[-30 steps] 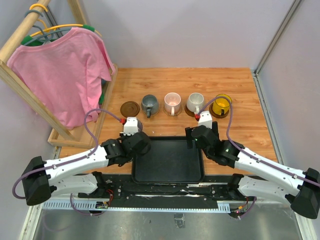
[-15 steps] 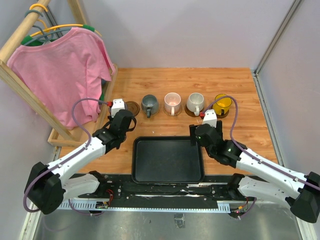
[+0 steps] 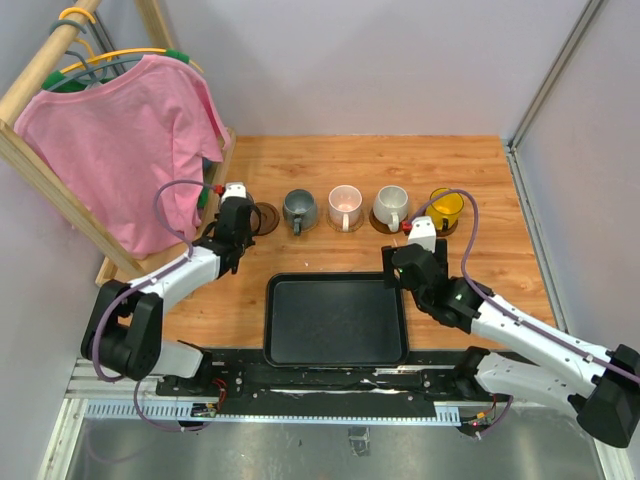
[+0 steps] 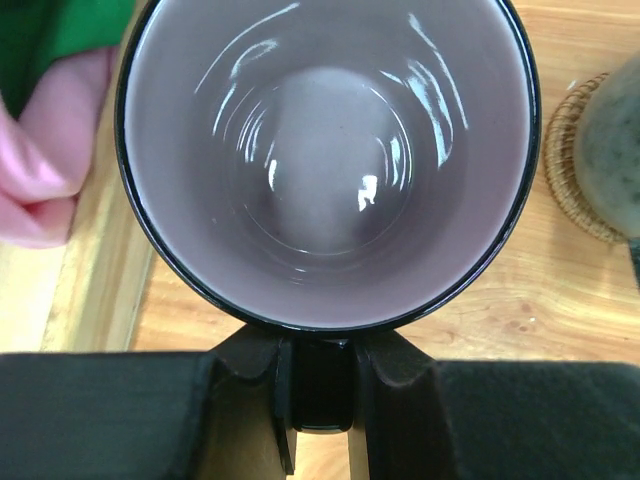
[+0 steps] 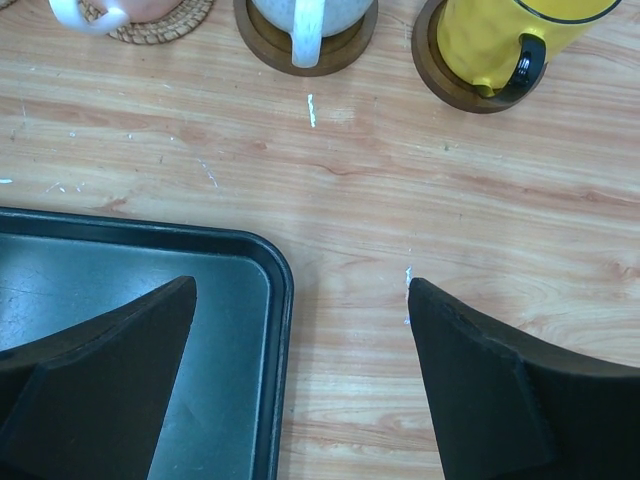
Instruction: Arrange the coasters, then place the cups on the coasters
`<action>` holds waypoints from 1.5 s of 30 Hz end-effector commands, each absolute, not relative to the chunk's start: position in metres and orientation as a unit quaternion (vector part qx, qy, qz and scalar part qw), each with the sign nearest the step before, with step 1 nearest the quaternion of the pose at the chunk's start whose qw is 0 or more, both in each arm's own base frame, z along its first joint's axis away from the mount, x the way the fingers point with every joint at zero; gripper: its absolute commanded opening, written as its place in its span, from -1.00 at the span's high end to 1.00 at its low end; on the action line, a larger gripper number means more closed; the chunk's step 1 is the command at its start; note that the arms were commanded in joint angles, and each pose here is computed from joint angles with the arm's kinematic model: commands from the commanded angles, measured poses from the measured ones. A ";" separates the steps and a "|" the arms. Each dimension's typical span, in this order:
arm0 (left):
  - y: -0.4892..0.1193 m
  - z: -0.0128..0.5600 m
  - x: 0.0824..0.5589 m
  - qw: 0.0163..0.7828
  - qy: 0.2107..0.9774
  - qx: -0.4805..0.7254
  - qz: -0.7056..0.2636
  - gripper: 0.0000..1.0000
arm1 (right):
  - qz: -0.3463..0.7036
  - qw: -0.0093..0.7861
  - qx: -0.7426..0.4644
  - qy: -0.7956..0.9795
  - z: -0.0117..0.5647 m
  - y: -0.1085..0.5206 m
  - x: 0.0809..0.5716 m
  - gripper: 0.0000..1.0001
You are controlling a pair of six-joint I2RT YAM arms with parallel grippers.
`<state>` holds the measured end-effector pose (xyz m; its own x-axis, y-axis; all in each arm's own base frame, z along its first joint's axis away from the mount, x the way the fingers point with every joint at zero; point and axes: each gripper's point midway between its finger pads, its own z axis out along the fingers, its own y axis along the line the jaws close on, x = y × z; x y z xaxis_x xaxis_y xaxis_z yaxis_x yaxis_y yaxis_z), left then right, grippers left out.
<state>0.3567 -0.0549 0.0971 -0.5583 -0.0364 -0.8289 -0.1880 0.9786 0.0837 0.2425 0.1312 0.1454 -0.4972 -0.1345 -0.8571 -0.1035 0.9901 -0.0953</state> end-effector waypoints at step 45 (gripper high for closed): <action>-0.092 0.083 0.429 0.459 0.885 -0.076 -0.038 0.99 | -0.018 0.472 -0.067 0.879 0.132 0.141 0.251 -0.76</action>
<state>0.4059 -0.0882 0.0616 -0.6411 -0.1417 -0.7543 -0.1023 0.9898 -0.0991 0.2441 0.1362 0.1195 -0.5640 -0.1768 -0.8066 -0.1203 0.9840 -0.1315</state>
